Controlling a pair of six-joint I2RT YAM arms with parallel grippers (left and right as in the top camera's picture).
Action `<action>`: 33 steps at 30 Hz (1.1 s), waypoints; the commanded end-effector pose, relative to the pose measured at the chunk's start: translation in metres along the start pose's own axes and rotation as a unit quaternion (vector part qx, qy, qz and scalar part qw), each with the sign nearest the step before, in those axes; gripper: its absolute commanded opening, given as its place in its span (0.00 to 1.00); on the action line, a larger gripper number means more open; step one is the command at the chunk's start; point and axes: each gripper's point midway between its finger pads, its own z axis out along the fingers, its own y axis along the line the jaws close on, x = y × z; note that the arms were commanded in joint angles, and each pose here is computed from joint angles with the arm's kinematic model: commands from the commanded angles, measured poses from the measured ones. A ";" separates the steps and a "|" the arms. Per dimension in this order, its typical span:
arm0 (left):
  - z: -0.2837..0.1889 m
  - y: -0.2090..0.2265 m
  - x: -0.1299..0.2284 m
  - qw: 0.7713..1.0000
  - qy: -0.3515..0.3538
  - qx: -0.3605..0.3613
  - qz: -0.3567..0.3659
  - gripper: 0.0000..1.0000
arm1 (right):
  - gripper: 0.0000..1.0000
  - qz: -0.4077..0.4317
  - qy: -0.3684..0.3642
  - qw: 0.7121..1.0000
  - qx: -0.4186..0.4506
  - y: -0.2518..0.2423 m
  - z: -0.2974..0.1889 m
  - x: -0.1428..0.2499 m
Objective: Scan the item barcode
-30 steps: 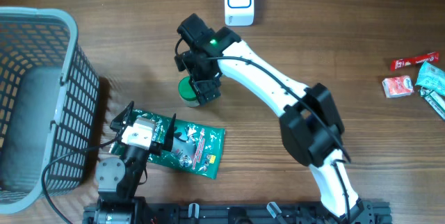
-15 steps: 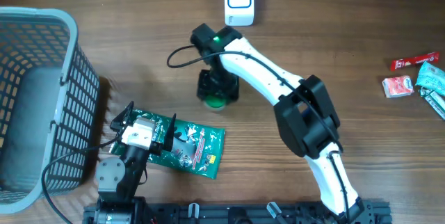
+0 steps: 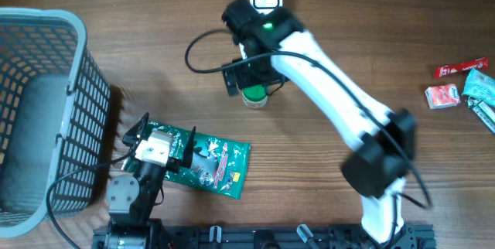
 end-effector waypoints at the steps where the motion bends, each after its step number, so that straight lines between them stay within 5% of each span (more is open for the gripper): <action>1: 0.000 -0.003 0.000 1.000 -0.001 0.008 -0.003 1.00 | 0.99 0.238 -0.068 0.969 -0.019 -0.002 -0.058 -0.004; 3: 0.000 -0.003 0.001 1.000 -0.001 0.008 -0.003 1.00 | 1.00 0.585 -0.080 0.805 0.067 -0.042 -0.052 0.022; 5: 0.000 -0.003 0.001 1.000 -0.001 0.008 -0.003 1.00 | 1.00 0.703 -0.086 0.703 0.063 -0.044 -0.032 0.023; 12: 0.000 -0.003 0.001 1.000 -0.001 0.008 -0.003 1.00 | 1.00 0.746 -0.072 0.660 -0.053 -0.014 0.035 -0.015; 21: 0.000 -0.003 0.001 1.000 -0.001 0.008 -0.003 1.00 | 1.00 0.758 0.003 0.652 -0.006 -0.018 0.107 -0.001; 24: 0.000 -0.003 0.001 1.000 -0.001 0.008 -0.003 1.00 | 0.99 0.723 -0.011 0.691 0.010 -0.034 0.112 -0.003; 25: 0.000 -0.003 0.001 1.000 -0.001 0.008 -0.003 1.00 | 0.85 0.669 -0.006 0.743 0.013 -0.033 0.112 -0.001; 29: 0.000 -0.003 0.001 1.000 -0.001 0.008 -0.003 1.00 | 0.63 0.485 0.012 0.875 0.006 -0.034 0.109 0.002; 31: 0.000 -0.003 0.000 1.000 -0.002 0.008 -0.003 1.00 | 0.61 0.392 0.020 0.920 -0.012 -0.035 0.104 0.000; 33: 0.000 -0.003 0.001 1.000 -0.001 0.008 -0.003 1.00 | 0.62 0.184 0.020 0.982 -0.035 -0.043 0.093 -0.002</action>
